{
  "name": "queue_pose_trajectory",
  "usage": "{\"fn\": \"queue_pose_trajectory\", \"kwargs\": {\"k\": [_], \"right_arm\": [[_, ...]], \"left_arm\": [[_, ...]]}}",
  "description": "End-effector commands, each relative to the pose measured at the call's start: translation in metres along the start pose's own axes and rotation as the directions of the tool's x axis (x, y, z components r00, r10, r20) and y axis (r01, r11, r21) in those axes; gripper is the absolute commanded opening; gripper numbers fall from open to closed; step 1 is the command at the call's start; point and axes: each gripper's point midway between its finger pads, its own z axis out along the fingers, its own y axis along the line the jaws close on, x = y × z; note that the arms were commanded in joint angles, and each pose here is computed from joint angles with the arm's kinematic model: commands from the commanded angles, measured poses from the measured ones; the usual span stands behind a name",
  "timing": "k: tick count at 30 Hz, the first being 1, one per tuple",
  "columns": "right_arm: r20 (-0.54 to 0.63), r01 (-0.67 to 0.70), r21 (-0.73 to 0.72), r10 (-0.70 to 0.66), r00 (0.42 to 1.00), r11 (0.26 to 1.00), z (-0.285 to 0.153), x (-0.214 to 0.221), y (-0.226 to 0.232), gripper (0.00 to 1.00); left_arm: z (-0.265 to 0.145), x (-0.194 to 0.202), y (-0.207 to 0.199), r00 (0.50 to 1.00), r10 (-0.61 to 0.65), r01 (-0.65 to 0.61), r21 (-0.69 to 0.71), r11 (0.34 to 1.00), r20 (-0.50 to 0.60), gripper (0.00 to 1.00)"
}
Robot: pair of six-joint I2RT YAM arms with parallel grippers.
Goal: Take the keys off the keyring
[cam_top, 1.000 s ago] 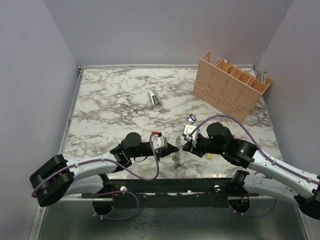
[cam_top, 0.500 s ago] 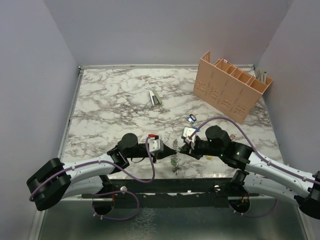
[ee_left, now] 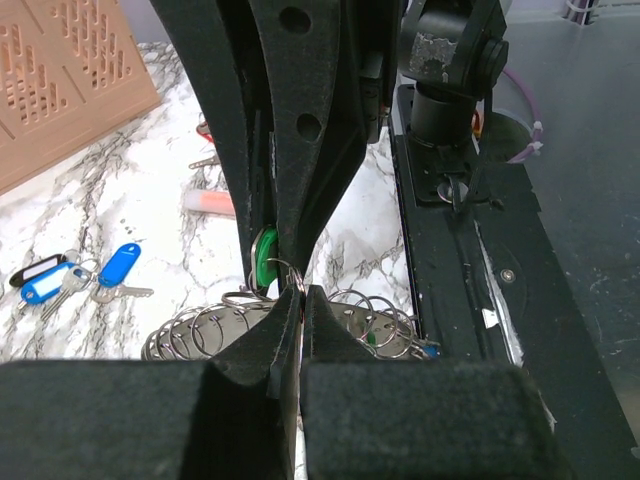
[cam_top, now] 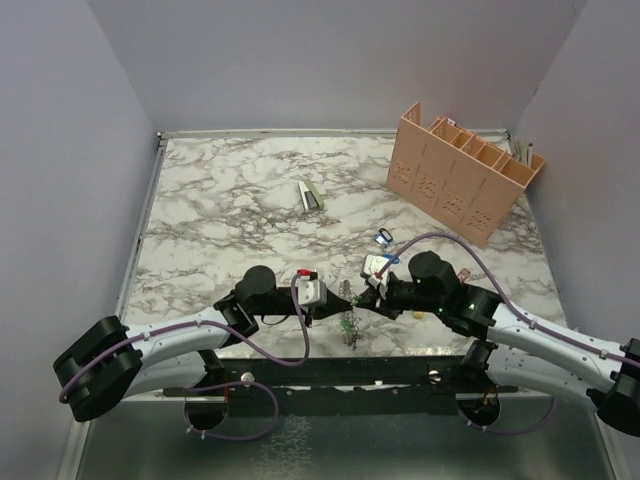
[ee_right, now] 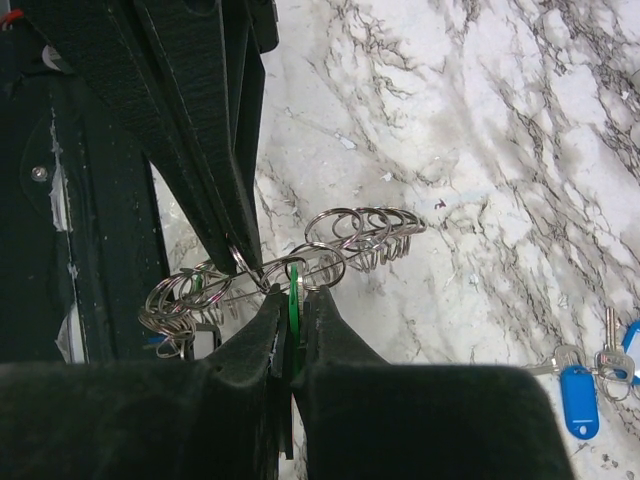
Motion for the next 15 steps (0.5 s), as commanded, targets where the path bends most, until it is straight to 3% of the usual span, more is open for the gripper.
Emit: {"fn": "queue_pose_trajectory", "kwargs": {"k": [1, 15], "right_arm": [[0.005, -0.005, -0.004, 0.005, 1.000, 1.000, 0.006, 0.000, -0.001, 0.01], [-0.018, 0.019, 0.019, -0.019, 1.000, 1.000, -0.002, -0.010, -0.007, 0.01]], "left_arm": [[0.001, -0.022, -0.011, 0.997, 0.040, -0.045, 0.068, 0.997, 0.071, 0.00], [0.005, -0.010, -0.018, 0.999, -0.002, -0.003, 0.127, 0.992, 0.036, 0.00]]}}
